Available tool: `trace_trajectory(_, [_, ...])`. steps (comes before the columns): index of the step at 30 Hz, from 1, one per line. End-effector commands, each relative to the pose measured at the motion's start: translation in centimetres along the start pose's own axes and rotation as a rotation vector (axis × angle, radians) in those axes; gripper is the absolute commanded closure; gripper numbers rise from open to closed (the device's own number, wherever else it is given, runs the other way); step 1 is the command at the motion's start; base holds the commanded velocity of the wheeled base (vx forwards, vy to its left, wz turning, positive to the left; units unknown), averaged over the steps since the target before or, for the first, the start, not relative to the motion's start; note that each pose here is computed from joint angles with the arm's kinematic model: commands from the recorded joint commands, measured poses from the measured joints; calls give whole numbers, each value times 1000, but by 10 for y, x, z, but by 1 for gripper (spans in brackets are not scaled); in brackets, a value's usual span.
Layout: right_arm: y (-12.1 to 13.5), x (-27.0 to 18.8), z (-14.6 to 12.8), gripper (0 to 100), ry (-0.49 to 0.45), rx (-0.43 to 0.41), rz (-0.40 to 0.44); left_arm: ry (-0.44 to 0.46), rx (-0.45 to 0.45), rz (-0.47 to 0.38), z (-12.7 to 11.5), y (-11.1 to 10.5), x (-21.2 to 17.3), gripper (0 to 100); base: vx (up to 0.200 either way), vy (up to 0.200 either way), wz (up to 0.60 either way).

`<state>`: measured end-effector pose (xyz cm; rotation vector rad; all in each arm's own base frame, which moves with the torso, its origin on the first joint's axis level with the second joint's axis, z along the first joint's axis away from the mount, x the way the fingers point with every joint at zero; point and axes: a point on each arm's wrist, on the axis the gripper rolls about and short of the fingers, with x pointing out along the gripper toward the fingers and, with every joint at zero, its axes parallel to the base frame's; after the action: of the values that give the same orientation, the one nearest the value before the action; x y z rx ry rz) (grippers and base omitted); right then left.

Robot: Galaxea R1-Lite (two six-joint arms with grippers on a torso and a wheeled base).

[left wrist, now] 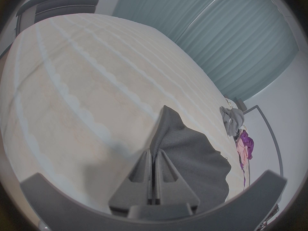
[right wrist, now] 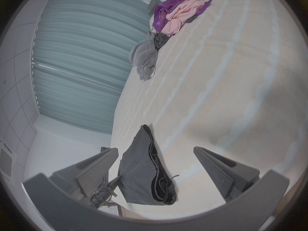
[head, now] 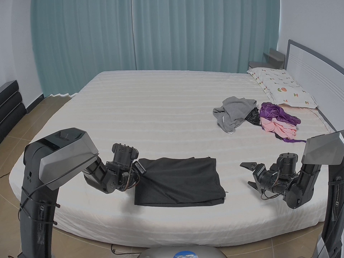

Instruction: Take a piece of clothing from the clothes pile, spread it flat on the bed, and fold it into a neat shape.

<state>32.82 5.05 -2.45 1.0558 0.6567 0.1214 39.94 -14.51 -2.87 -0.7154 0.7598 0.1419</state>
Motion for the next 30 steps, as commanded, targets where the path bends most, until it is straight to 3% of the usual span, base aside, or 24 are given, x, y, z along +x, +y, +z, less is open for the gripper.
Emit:
trace_trajectory(1, [0, 0, 0, 0, 0, 0, 0, -2, -1, 0, 1, 0, -1, 100, 0, 200, 0])
trace_trajectory(30, [0, 0, -1, 0, 2, 0, -1, -4, -2, -2, 2, 0, 1, 100, 0, 200, 0])
